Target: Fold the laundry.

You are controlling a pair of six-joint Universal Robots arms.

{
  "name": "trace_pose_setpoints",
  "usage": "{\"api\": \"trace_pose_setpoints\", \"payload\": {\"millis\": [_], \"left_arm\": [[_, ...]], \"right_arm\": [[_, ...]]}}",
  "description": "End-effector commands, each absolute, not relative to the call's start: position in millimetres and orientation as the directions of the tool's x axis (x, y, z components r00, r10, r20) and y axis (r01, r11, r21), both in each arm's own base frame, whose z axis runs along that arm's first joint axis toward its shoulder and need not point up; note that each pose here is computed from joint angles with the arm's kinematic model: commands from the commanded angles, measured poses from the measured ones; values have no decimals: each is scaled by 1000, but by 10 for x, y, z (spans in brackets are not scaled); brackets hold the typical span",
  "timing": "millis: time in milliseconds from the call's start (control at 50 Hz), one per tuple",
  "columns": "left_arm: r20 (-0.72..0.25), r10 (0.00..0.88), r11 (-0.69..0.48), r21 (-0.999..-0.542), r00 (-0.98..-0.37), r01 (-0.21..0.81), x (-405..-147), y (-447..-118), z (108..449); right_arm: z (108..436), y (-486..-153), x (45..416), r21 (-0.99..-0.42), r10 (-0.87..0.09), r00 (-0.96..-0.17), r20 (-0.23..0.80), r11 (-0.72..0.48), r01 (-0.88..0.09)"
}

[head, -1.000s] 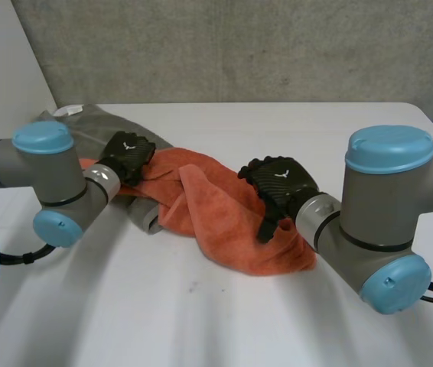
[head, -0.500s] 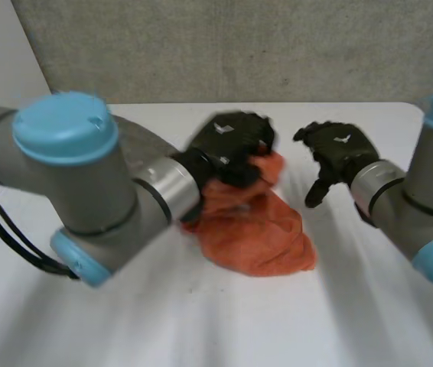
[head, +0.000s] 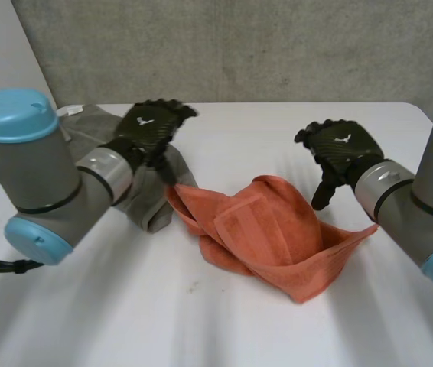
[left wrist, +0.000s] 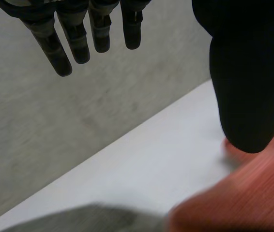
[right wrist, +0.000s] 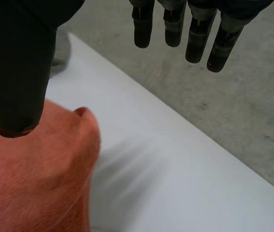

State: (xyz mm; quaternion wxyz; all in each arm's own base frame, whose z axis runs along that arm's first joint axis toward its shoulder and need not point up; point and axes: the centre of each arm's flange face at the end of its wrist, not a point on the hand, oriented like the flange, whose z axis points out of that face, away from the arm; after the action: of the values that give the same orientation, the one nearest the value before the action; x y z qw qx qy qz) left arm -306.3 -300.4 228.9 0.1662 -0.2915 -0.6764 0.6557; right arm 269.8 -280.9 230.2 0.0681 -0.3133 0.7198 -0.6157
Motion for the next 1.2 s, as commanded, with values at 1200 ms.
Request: {"api": "trace_pose_setpoints", "payload": {"millis": [1200], "left_arm": [[-713,-217,27,-687,-667,726,-1229,-4510,2522]], "right_arm": [[1939,-2557,2955,-891,-633,-706,318,57,-451]]}}
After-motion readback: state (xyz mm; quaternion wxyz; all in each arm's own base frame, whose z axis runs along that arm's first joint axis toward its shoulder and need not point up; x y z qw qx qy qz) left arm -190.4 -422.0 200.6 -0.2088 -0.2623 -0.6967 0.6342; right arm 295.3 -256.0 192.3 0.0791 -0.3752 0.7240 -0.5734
